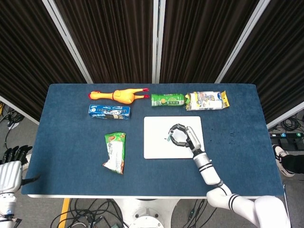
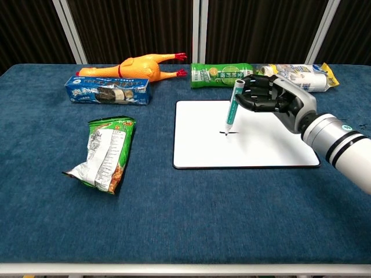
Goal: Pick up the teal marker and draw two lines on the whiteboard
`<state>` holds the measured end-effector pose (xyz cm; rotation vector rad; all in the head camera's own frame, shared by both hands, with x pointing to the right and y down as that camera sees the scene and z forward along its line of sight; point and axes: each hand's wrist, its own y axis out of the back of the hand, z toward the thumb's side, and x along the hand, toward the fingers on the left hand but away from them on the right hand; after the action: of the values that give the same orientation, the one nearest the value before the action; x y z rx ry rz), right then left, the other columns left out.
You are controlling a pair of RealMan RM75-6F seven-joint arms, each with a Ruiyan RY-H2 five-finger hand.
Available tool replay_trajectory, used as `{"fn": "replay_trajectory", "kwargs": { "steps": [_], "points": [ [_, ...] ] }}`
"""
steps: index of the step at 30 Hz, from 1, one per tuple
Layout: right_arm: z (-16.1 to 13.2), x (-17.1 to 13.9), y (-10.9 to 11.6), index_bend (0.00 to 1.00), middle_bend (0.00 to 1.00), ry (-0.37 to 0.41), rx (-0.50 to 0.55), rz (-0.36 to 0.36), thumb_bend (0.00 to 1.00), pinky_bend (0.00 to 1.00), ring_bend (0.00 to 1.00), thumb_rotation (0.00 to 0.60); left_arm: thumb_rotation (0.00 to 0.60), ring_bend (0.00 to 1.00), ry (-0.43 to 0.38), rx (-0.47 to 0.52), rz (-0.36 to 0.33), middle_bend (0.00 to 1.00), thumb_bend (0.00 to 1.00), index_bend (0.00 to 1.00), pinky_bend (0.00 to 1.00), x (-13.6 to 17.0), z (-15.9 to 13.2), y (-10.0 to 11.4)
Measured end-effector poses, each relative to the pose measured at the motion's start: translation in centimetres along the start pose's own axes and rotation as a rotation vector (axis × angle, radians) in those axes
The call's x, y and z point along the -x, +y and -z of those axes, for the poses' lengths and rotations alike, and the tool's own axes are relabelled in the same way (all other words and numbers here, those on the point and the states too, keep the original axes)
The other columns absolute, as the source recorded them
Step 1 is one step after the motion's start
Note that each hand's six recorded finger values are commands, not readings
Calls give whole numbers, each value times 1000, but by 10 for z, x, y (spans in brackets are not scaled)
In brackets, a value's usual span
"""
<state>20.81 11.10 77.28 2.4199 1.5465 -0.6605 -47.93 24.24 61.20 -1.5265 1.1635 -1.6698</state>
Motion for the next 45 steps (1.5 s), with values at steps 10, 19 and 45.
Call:
{"fn": "replay_trajectory", "kwargs": {
  "steps": [10, 19, 45],
  "points": [
    [7, 9, -6, 708, 549, -19, -34, -1, 523, 172, 308, 600, 600, 44, 4, 5, 3, 110, 6, 164, 23, 0, 3, -2],
    [15, -18, 37, 709, 551, -30, -74, 69, 534, 172, 312, 600, 600, 44, -13, 6, 4, 110, 7, 164, 23, -3, 0, -4],
    [-34, -46, 105, 709, 551, 141, -727, 103, 537, 132, 305, 600, 600, 43, -32, 2, -7, 110, 6, 164, 23, -1, -8, 1]
  ]
}}
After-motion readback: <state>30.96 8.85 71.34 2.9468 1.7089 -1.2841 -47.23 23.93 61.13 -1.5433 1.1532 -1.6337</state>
